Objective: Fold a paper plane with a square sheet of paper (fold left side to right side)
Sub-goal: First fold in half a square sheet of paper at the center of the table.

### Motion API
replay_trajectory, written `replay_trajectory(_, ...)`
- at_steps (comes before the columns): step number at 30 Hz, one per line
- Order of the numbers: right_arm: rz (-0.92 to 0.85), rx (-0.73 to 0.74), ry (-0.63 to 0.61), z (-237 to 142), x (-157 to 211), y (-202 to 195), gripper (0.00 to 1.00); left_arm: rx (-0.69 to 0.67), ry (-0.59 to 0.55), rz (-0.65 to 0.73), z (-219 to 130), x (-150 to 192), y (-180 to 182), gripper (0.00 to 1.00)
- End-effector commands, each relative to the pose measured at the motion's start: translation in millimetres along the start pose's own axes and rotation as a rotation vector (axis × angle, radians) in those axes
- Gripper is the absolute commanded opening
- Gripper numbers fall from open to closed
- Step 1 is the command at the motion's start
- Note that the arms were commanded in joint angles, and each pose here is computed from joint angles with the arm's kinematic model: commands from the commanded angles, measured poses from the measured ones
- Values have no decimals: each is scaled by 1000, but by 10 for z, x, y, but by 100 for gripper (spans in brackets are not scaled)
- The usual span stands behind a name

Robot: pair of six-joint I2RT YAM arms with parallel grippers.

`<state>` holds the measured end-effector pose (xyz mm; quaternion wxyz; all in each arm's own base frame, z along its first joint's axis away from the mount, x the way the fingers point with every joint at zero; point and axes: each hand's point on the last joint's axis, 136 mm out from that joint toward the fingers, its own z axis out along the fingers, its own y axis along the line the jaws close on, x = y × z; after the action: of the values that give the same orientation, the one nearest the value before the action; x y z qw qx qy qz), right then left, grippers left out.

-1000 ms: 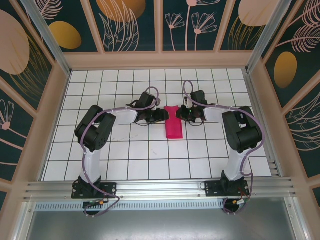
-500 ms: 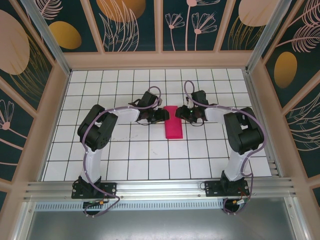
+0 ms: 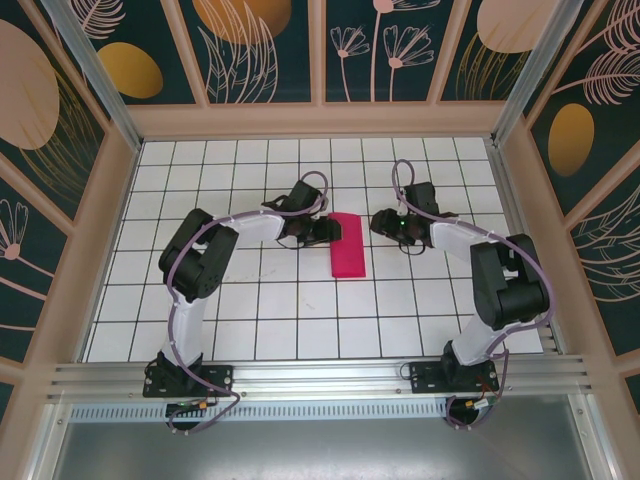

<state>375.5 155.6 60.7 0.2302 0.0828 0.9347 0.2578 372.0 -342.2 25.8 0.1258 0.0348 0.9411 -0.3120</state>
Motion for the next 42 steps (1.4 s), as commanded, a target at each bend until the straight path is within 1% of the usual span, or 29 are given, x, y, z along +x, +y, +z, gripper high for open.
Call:
replay_trajectory(1, -13, 18, -7, -71, 22, -44, 51, -50, 63, 33, 214, 207, 97, 51)
replay_trajectory(8, -12, 12, -1, -58, 38, -42, 52, -81, 80, 56, 261, 245, 108, 53)
replay_trajectory(22, -11, -38, 23, -10, 86, 66, 52, -97, 94, 52, 327, 278, 127, 55)
replay_trajectory(42, -22, -63, 47, 42, 152, 185, 52, -124, 110, 47, 410, 299, 175, 58)
